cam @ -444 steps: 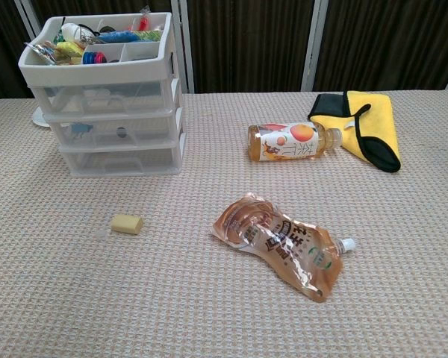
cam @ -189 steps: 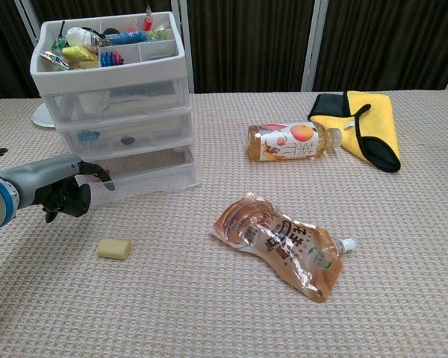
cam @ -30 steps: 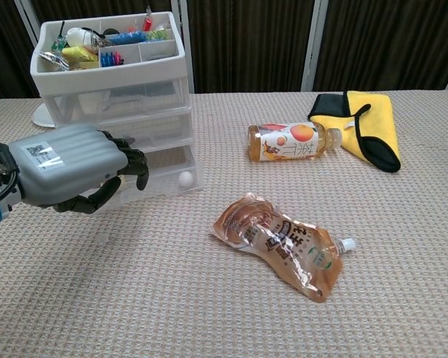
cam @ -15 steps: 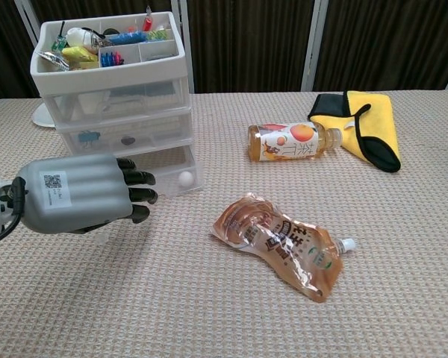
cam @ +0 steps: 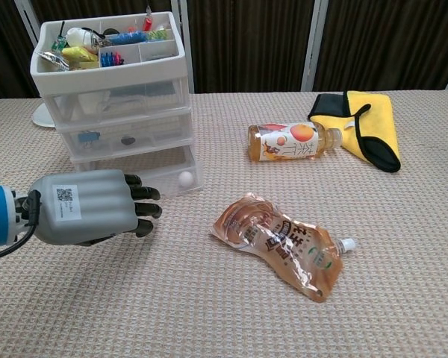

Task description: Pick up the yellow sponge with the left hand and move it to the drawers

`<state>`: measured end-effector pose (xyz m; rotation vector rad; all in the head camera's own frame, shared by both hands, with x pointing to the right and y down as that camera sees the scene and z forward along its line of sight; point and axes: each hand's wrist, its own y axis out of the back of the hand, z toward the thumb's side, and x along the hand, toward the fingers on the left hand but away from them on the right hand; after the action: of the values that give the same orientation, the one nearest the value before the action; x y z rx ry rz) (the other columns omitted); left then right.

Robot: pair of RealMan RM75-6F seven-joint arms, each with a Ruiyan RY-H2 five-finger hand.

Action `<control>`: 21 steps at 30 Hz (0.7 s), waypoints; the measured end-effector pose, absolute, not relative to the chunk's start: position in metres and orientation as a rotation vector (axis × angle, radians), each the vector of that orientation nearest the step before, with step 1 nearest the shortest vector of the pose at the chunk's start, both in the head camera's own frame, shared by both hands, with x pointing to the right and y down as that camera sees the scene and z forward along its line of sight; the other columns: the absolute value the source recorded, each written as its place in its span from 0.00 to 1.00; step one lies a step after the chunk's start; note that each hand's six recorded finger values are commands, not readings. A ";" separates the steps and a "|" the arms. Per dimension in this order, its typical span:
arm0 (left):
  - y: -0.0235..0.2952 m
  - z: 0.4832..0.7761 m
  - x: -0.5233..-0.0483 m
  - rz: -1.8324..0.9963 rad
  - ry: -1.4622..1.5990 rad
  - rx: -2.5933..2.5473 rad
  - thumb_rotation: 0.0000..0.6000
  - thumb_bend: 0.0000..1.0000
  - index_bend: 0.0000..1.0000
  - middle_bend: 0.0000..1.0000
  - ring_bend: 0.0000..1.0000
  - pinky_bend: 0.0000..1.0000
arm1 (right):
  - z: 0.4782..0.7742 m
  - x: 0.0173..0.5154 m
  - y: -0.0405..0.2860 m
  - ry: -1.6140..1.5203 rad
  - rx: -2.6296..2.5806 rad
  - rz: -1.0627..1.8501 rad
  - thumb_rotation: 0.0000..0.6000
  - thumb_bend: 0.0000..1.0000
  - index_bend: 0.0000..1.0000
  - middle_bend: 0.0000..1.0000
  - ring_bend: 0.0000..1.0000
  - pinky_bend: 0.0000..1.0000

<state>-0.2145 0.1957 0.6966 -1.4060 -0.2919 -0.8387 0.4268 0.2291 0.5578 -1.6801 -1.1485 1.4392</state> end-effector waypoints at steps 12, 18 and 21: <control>0.189 0.709 -0.219 -0.891 -0.274 -1.416 1.00 0.92 0.36 0.19 0.12 0.24 | 0.557 0.427 0.229 -1.155 -1.680 1.431 1.00 0.00 0.08 0.00 0.00 0.00; 0.184 0.711 -0.225 -0.923 -0.265 -1.410 1.00 0.92 0.36 0.19 0.12 0.24 | 0.557 0.427 0.229 -1.156 -1.679 1.429 1.00 0.00 0.08 0.00 0.00 0.00; 0.180 0.712 -0.230 -0.943 -0.258 -1.402 1.00 0.92 0.36 0.19 0.12 0.24 | 0.557 0.427 0.229 -1.156 -1.678 1.427 1.00 0.00 0.08 0.00 0.00 0.00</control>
<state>-0.2297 0.1802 0.7125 -1.4021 -0.2581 -0.9430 0.4265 0.2289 0.5570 -1.6782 -1.1558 1.4272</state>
